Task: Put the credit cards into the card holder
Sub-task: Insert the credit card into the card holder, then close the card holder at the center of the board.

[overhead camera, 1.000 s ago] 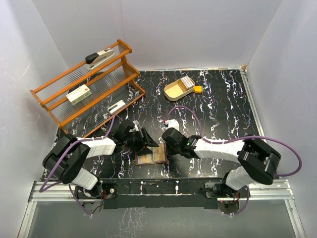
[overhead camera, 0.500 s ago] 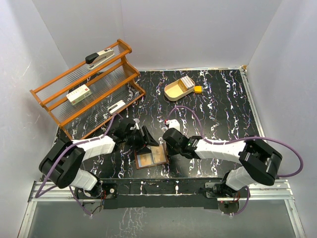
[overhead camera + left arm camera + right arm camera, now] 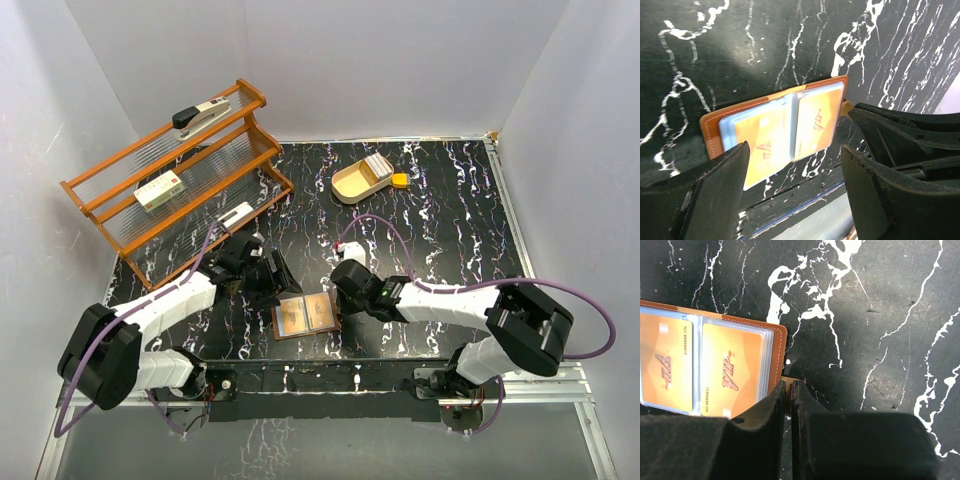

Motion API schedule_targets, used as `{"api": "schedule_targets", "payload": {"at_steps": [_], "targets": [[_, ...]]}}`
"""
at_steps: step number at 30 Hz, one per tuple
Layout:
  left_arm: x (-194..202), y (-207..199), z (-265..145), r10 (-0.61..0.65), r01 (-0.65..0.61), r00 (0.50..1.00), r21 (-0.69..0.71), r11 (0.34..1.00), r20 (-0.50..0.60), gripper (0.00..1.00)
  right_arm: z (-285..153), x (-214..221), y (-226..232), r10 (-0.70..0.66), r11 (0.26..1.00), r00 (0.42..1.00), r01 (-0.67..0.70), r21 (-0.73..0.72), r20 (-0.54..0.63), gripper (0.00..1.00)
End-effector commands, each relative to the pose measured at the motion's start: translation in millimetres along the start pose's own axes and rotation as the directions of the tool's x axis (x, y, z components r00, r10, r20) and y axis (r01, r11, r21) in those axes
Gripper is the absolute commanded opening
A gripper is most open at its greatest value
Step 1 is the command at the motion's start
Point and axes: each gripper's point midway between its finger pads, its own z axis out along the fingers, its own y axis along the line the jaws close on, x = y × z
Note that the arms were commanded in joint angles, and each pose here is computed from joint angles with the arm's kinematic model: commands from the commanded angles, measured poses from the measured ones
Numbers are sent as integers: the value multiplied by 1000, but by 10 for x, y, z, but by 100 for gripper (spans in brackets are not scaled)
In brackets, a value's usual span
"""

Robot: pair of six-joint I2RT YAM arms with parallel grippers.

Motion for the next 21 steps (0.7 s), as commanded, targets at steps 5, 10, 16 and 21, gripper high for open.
{"api": "schedule_targets", "payload": {"at_steps": [5,10,16,21], "targets": [[70,450,-108,-16,18,1000,-127,992,22,74,-41,-82,177,78,993,996,-73,-94,44,4],[113,514,-64,-44,47,999,-112,993,27,75,-12,-50,196,91,991,995,-87,-105,35,4],[187,386,21,-84,84,996,-8,996,-9,73,25,28,240,100,986,995,-98,-132,8,5],[176,42,-63,-102,106,994,147,984,-32,65,41,70,247,110,985,994,-110,-135,-6,5]]}}
